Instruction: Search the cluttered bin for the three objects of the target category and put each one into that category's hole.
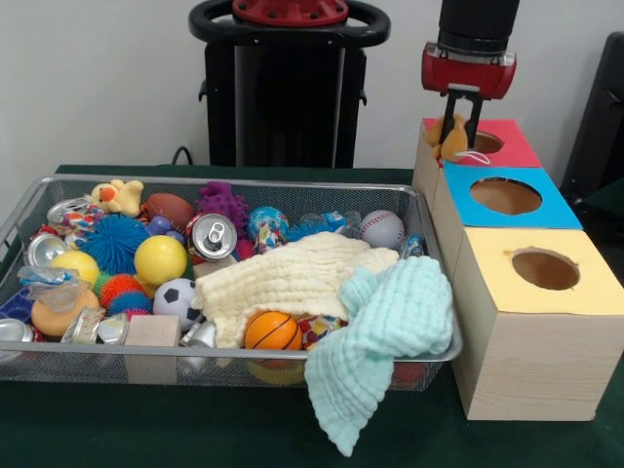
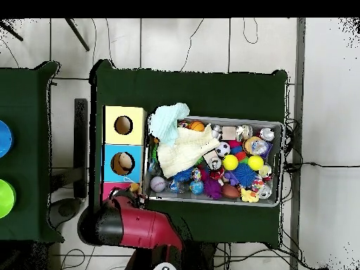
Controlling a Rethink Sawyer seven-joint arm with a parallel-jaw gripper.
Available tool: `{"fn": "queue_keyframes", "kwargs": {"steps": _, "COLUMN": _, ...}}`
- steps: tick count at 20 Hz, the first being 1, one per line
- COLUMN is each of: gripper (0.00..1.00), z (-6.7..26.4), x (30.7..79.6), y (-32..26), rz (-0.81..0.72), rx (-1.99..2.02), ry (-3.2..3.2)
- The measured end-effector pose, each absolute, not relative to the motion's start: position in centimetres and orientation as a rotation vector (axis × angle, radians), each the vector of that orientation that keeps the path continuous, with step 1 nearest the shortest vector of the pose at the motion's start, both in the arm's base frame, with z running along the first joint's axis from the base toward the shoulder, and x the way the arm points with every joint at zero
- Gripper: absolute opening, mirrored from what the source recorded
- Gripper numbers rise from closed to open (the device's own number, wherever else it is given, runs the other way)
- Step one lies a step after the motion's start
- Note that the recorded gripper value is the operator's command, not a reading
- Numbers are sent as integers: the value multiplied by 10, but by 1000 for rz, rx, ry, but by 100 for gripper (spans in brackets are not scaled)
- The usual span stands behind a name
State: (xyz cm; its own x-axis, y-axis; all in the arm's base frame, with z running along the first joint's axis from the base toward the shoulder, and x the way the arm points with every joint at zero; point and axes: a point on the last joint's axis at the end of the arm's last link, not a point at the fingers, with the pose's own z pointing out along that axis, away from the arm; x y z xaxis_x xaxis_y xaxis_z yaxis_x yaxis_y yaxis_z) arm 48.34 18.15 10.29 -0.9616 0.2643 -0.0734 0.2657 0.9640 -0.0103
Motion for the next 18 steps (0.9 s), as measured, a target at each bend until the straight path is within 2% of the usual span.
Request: {"fn": "queue_keyframes", "kwargs": {"steps": 18, "gripper": 0, "z": 100, "x": 479, "y": 202, "rz": -16, "rx": 387, "ry": 3046}}
